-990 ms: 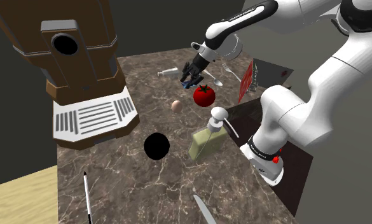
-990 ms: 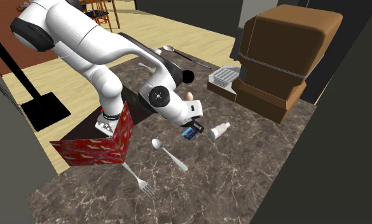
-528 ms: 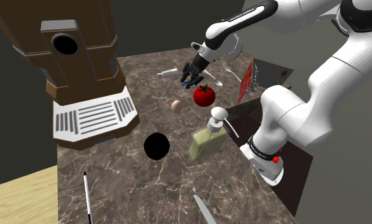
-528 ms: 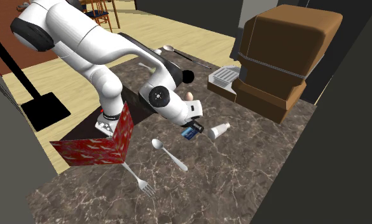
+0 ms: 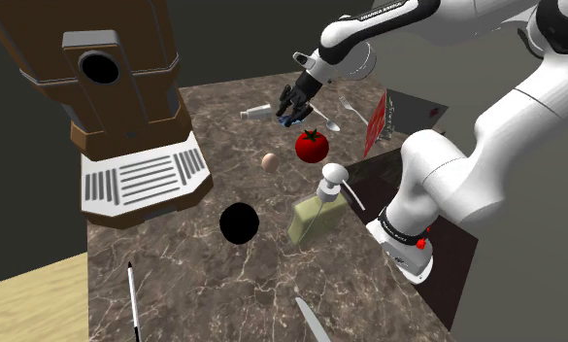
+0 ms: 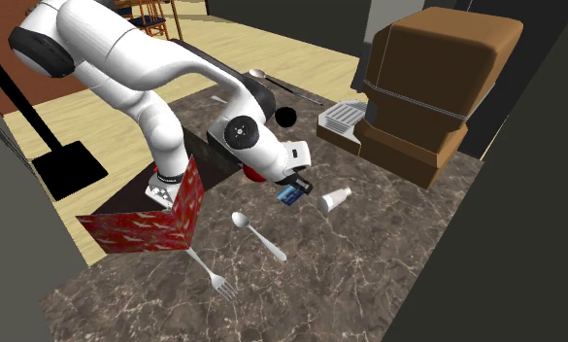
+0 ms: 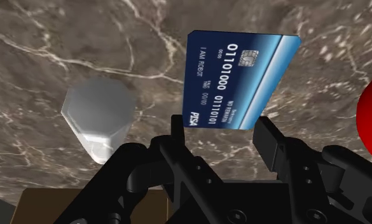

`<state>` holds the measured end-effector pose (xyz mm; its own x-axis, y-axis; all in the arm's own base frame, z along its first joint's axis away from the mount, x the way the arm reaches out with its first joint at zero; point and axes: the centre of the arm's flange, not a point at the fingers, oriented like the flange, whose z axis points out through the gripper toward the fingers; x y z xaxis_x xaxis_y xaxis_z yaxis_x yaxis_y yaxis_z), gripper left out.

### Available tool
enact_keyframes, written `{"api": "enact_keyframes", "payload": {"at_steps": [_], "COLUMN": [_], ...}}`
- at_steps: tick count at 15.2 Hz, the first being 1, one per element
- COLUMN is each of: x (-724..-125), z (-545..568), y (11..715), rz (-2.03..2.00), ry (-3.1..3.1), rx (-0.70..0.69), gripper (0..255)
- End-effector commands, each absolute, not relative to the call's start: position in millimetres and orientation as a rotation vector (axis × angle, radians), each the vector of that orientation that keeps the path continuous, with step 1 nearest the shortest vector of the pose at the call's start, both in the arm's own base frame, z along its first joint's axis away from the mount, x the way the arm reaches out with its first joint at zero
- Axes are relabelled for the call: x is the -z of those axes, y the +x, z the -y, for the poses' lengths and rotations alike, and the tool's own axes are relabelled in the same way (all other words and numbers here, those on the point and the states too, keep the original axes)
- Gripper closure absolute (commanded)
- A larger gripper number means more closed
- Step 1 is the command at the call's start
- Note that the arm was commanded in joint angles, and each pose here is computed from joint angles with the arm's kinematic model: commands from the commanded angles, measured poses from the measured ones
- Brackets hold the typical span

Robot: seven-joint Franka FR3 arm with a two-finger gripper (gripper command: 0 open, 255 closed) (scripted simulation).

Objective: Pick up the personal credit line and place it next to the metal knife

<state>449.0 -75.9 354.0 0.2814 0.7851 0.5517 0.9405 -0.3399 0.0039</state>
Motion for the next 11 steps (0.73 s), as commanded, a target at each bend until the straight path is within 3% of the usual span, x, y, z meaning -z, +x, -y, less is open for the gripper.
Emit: {"api": "enact_keyframes", "payload": {"at_steps": [1, 11], "x": [-365, -394], "z": [75, 33], "y": [448, 415], "rz": [1.57, 1.57], "ry": [-2.234, -2.234], "rx": [0.675, 0.675], "gripper": [255, 255]}}
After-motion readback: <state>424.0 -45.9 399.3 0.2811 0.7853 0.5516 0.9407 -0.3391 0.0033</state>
